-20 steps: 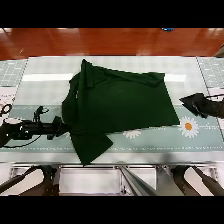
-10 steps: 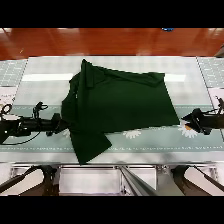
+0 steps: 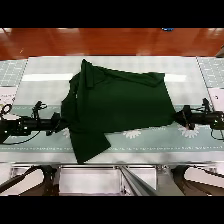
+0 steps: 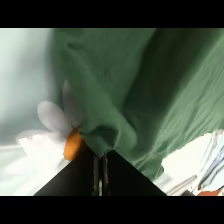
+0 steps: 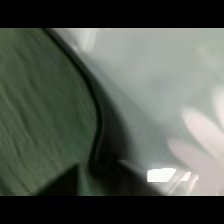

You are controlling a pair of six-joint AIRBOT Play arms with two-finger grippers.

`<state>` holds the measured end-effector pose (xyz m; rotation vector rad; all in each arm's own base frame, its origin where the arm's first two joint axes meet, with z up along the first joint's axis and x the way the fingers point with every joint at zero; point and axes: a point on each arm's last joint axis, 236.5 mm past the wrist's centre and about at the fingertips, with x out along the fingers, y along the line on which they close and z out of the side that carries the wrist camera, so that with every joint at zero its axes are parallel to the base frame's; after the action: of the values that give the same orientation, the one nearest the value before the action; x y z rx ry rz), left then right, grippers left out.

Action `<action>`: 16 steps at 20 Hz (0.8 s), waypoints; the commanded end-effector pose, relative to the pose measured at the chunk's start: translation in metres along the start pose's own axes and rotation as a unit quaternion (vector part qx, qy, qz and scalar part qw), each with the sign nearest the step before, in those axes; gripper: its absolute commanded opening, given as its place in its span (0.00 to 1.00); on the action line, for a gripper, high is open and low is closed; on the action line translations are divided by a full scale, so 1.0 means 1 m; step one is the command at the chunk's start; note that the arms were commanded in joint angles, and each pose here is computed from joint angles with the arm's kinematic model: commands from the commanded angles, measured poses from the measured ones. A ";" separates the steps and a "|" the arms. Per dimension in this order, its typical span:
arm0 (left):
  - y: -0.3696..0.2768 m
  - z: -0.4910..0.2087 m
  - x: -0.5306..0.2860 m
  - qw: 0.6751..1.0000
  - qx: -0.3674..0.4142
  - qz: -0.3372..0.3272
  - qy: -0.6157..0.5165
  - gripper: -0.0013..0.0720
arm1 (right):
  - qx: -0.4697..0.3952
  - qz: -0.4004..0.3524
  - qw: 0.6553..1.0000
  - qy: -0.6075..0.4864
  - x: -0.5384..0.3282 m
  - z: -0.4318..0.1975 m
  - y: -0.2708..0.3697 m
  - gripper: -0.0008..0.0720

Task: Fold the shirts.

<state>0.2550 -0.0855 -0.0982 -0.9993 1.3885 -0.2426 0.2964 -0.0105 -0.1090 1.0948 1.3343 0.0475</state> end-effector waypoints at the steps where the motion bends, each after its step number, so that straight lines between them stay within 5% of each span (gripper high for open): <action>1: -0.004 0.007 -0.002 1.000 0.003 -0.004 -0.009 0.04 | -0.063 0.014 0.998 0.018 0.019 0.005 0.037 0.05; 5: -0.071 0.051 -0.039 0.994 0.063 -0.063 -0.066 0.04 | -0.194 0.030 0.980 -0.013 -0.031 0.025 0.126 0.04; 8: -0.188 0.096 -0.122 0.958 0.160 -0.159 -0.178 0.04 | -0.291 0.056 0.946 -0.132 -0.120 0.049 0.231 0.04; 12: -0.318 0.096 -0.253 0.884 0.296 -0.191 -0.308 0.04 | -0.418 0.089 0.858 -0.284 -0.263 0.012 0.354 0.04; 16: -0.410 0.024 -0.357 0.792 0.415 -0.204 -0.398 0.04 | -0.502 0.117 0.751 -0.412 -0.370 -0.070 0.421 0.04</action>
<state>0.3976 -0.0632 0.3332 -0.6379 0.3906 -0.5754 0.4031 0.0188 0.3555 0.3475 0.4414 0.3804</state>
